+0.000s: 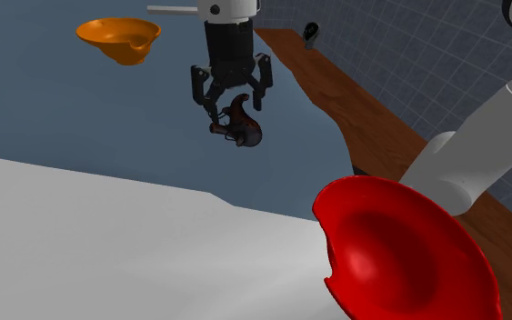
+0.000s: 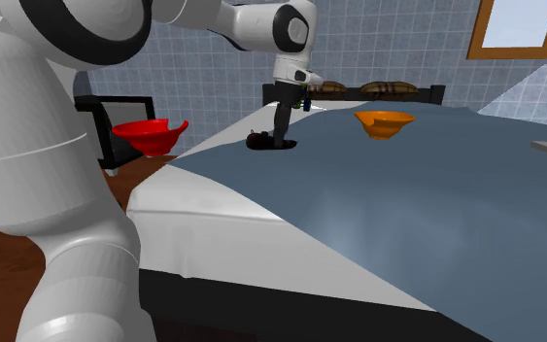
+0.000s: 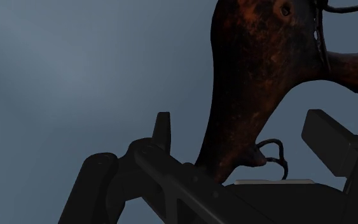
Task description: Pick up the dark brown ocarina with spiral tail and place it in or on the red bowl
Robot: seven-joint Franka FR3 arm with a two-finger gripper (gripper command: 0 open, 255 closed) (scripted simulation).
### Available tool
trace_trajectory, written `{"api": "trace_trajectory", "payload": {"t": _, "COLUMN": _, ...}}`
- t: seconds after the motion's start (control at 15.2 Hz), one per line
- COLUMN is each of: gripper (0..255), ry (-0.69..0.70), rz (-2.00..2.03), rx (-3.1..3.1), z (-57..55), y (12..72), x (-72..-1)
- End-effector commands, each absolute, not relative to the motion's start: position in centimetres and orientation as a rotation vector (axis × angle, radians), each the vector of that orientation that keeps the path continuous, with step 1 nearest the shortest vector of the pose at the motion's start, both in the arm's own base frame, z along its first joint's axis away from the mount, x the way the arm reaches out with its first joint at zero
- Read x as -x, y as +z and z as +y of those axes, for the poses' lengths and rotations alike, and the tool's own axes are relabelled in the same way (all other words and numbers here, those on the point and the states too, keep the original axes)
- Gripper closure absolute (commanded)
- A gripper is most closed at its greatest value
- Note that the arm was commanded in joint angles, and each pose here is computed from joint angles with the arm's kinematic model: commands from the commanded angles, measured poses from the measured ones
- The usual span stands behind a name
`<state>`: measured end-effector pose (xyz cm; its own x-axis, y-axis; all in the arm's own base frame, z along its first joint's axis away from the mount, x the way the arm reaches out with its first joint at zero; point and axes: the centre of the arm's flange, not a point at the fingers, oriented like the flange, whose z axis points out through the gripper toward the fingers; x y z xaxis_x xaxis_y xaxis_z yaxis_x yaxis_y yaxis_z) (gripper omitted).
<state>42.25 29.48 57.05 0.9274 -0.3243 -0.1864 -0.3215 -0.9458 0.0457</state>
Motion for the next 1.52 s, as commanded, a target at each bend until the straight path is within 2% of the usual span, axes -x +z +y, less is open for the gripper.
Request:
{"api": "trace_trajectory", "payload": {"t": 0.0, "gripper": 0, "ry": -0.300, "rz": -0.515, "rx": -3.070, "z": 29.5, "y": 56.7, "x": -42.3}}
{"api": "trace_trajectory", "payload": {"t": 0.4, "gripper": 0, "ry": -0.300, "rz": -0.515, "rx": -3.070, "z": 29.5, "y": 56.7, "x": -42.3}}
{"api": "trace_trajectory", "payload": {"t": 0.46, "gripper": 255, "ry": -0.300, "rz": -0.515, "rx": -3.070, "z": 29.5, "y": 56.7, "x": -42.3}}
{"api": "trace_trajectory", "payload": {"t": 1.06, "gripper": 255, "ry": -0.300, "rz": -0.515, "rx": -3.070, "z": 29.5, "y": 56.7, "x": -42.3}}
{"api": "trace_trajectory", "payload": {"t": 1.45, "gripper": 255, "ry": -0.300, "rz": -0.515, "rx": -3.070, "z": 29.5, "y": 59.8, "x": -42.3}}
